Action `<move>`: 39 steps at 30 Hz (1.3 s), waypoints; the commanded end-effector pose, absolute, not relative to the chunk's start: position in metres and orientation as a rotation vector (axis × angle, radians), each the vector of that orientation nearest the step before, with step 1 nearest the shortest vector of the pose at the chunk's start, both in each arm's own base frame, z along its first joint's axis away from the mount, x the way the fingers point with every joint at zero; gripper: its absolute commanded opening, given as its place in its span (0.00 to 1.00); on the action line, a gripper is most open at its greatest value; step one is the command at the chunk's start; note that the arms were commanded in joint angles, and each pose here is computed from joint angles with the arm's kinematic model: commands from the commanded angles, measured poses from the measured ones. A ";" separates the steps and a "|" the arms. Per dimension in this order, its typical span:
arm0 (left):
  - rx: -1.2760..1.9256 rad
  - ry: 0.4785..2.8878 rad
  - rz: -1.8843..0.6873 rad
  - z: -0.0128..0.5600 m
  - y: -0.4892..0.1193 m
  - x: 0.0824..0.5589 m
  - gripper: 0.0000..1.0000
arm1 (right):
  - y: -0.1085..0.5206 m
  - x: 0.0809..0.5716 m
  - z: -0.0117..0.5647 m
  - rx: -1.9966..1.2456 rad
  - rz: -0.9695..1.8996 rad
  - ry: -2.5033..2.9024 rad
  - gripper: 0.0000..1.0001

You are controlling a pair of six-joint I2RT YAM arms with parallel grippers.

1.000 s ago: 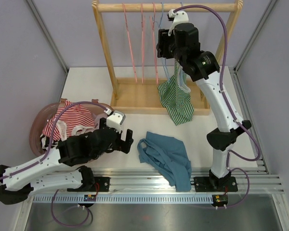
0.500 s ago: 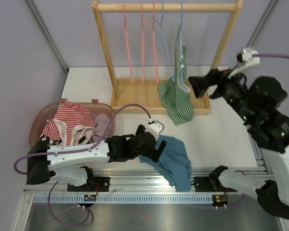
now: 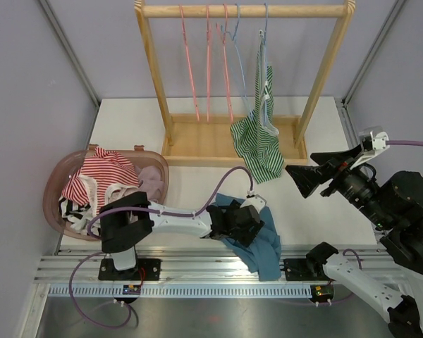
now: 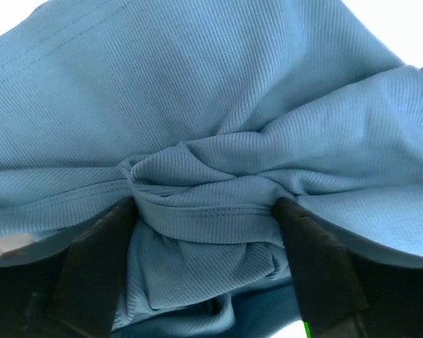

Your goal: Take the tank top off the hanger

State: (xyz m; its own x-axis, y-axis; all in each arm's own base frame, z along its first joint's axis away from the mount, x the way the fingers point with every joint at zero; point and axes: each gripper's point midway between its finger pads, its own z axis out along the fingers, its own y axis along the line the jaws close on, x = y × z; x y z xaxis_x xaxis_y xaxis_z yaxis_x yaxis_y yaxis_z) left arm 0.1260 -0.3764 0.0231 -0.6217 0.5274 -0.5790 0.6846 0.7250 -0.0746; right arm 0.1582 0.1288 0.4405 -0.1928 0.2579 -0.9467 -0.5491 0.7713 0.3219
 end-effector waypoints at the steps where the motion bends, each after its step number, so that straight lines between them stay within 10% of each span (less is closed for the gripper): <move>1: 0.848 2.395 -0.480 0.015 -0.389 0.120 0.57 | 0.132 0.141 0.442 -0.274 0.807 1.588 0.99; 4: 0.781 2.399 -0.451 0.015 -0.373 0.123 0.00 | 0.129 0.133 0.442 -0.276 0.826 1.565 0.99; 27: 0.002 1.934 -0.106 0.325 -0.133 0.218 0.00 | 0.111 0.127 0.453 -0.234 0.780 1.520 0.99; 39: -0.491 1.932 0.164 0.325 0.017 0.244 0.00 | 0.128 0.155 0.449 -0.226 0.761 1.568 1.00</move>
State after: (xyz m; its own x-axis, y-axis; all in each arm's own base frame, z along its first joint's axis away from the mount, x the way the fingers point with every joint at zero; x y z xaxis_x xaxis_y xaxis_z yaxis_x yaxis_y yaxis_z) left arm 0.2353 0.0184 0.3348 -0.2935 -0.2491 -0.9229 -0.4512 0.8873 -0.0960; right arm 0.1399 0.1213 0.4399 -0.1797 0.2853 -0.9414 -0.5704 0.7495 0.3360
